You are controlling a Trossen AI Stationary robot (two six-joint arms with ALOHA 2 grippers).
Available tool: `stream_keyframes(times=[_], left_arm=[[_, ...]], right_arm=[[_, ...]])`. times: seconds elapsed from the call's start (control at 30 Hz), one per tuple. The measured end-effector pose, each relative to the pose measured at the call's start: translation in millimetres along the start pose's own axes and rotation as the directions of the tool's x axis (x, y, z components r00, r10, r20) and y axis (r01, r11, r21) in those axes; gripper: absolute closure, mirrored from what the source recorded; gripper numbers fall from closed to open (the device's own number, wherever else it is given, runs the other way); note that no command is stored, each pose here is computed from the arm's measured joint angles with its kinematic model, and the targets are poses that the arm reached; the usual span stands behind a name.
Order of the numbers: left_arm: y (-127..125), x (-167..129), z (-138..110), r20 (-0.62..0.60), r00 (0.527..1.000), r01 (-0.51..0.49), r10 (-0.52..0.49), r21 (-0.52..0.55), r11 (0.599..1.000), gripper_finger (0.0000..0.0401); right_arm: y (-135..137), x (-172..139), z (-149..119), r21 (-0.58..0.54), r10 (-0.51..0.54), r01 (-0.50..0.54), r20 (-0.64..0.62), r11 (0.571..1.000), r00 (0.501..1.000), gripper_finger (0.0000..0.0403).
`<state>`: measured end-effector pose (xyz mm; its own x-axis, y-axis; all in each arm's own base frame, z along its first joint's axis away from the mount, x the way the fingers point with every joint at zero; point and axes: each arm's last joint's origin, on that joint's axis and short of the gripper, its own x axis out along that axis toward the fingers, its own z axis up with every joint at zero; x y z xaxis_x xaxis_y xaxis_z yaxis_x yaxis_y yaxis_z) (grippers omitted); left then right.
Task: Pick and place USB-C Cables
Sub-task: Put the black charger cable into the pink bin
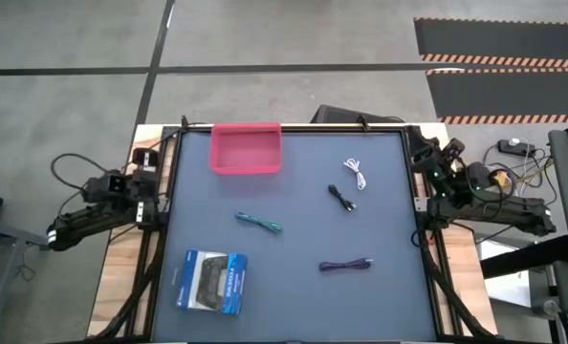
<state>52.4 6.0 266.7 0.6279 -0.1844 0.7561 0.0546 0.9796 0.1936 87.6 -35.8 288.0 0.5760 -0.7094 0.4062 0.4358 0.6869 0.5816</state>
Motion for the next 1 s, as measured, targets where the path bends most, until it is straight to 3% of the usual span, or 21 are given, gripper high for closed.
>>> stream_keyframes(times=[0.17, 0.23, 0.33, 0.4, 0.47, 0.77, 1.0], left_arm=[[-1, -1, 10, 0.105, 0.994, -0.019, 0.018, 0.001, 1.0, 0.0398], [1, -1, 12, 0.141, 0.985, -0.085, 0.1, -0.108, 0.99, 0.0398], [8, -2, 9, 0.142, 0.935, -0.267, 0.326, -0.326, 0.907, 0.0398], [15, -3, 4, 0.115, 0.861, -0.423, 0.495, -0.376, 0.824, 0.0398], [19, -3, -3, 0.064, 0.806, -0.526, 0.588, -0.376, 0.763, 0.0398], [34, 12, -33, -0.116, 0.699, -0.656, 0.706, -0.496, 0.568, 0.0398], [50, 45, -45, -0.215, 0.664, -0.718, 0.716, -0.449, 0.531, 0.0398]], right_arm=[[17, 17, 10, -0.066, -0.037, 0.03, -0.103, 0.997, 0.994, 0.0394], [23, 24, 13, -0.097, -0.06, 0.046, -0.148, 0.994, 0.987, 0.0394], [31, 38, 10, -0.171, -0.117, 0.078, -0.237, 0.982, 0.965, 0.0394], [36, 47, 5, -0.219, -0.156, 0.094, -0.288, 0.971, 0.945, 0.0394], [42, 55, 5, -0.253, -0.183, 0.102, -0.324, 0.962, 0.928, 0.0394], [57, 75, 9, -0.357, -0.302, 0.142, -0.446, 0.923, 0.843, 0.0394], [67, 91, 14, -0.393, -0.339, 0.138, -0.505, 0.909, 0.794, 0.0394]])
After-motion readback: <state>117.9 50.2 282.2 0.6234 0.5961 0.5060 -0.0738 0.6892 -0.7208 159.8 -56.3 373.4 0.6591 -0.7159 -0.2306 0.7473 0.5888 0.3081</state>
